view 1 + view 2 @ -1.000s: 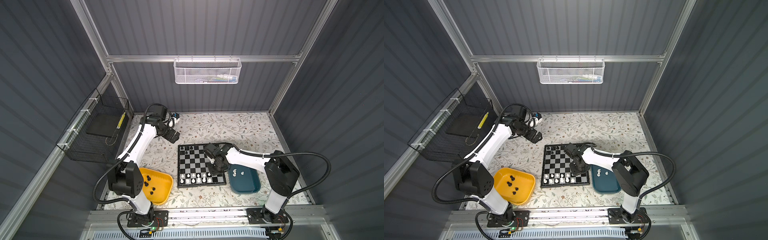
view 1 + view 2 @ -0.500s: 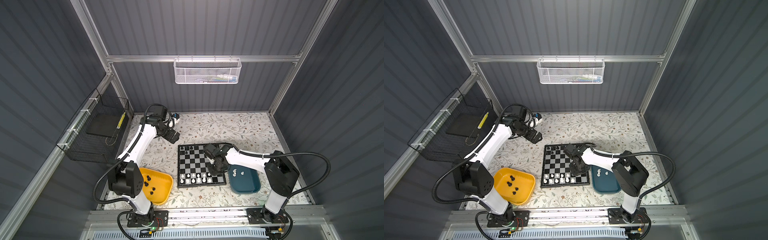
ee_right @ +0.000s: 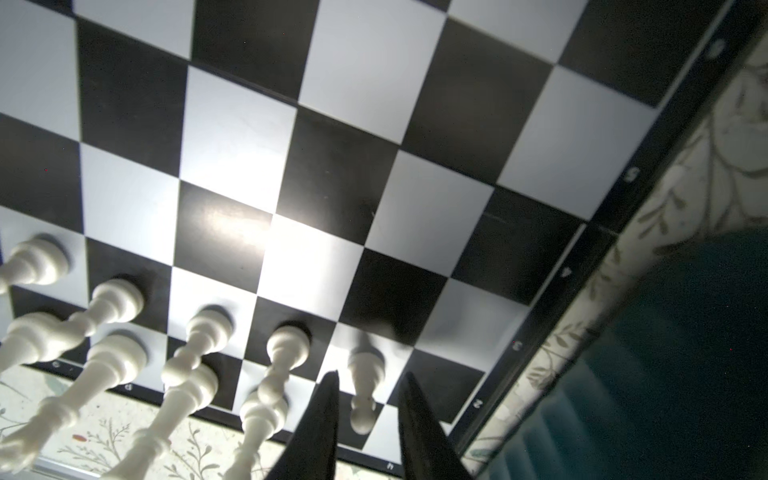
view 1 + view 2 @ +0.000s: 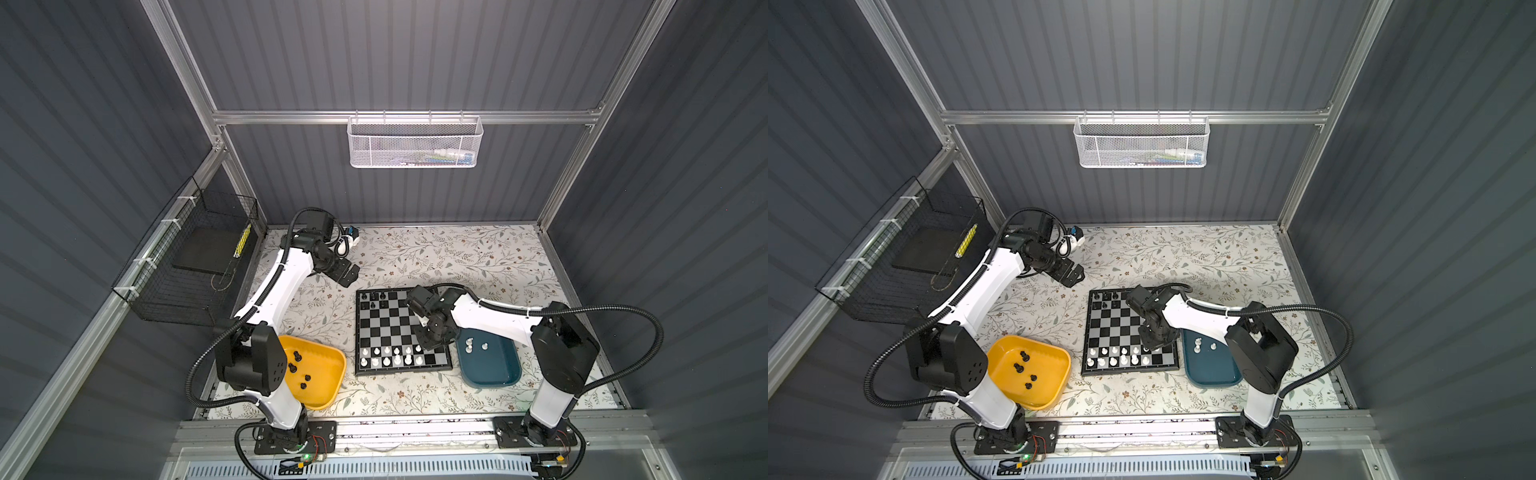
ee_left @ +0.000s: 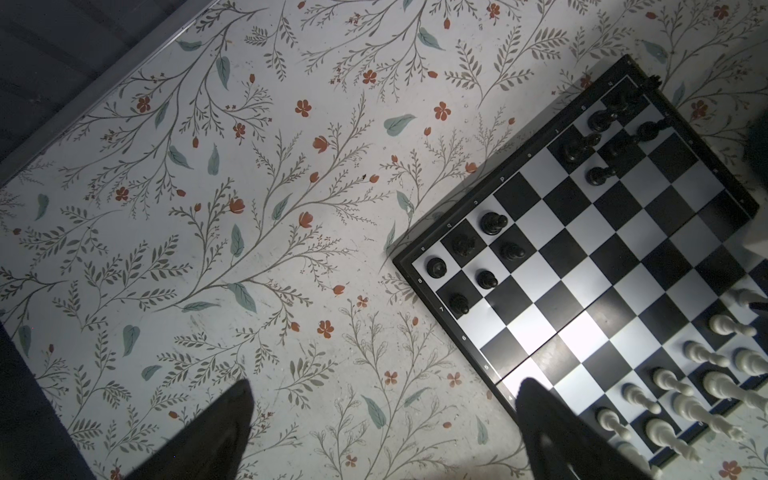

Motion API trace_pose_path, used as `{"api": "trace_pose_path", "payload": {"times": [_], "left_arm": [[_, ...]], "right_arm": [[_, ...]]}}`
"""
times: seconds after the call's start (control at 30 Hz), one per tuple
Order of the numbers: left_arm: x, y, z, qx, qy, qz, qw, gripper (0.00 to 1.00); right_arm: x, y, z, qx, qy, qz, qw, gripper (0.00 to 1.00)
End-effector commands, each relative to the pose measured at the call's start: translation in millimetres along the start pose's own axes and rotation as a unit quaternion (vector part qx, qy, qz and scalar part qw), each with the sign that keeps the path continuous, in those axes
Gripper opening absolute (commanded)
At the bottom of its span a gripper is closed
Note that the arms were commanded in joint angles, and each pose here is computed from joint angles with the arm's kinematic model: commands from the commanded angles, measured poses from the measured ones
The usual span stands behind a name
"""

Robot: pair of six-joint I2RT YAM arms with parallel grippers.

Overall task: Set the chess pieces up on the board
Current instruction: 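Lower the white pawn onto the square beside the white pawn row, then open the right gripper and move it back over the teal tray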

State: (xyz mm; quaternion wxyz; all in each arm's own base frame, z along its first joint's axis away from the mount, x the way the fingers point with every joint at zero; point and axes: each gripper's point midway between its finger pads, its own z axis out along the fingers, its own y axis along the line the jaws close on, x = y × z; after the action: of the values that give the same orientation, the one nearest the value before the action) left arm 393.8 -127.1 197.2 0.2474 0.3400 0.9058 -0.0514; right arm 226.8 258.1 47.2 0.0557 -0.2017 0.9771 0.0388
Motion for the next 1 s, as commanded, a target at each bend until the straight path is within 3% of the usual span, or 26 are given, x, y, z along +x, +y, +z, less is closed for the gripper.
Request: {"api": "trace_pose_path", "payload": {"times": [0.0, 0.27, 0.53, 0.77, 0.97], "left_arm": [[1.4, -5.8, -7.7, 0.004, 0.000, 0.003, 1.000, 1.00], [3.5, -3.5, -8.1, -0.004, 0.003, 0.008, 1.000, 1.00], [3.0, -1.6, -11.9, -0.012, 0.002, 0.013, 1.000, 1.00], [3.4, -2.3, -12.3, -0.011, 0.001, 0.014, 1.000, 0.99], [0.7, -2.2, -13.2, -0.011, -0.001, 0.015, 1.000, 0.99]], "right_arm": [[-4.1, 0.4, -18.4, 0.004, -0.017, -0.004, 1.000, 0.29], [-10.7, 7.8, -41.7, -0.021, -0.044, -0.005, 0.999, 0.29], [-16.4, -10.3, -83.7, 0.007, -0.086, 0.006, 0.996, 0.30], [0.1, -63.1, -115.3, 0.031, -0.120, 0.078, 0.989, 0.31], [33.7, -107.4, -107.1, 0.021, -0.107, 0.154, 0.982, 0.27]]}}
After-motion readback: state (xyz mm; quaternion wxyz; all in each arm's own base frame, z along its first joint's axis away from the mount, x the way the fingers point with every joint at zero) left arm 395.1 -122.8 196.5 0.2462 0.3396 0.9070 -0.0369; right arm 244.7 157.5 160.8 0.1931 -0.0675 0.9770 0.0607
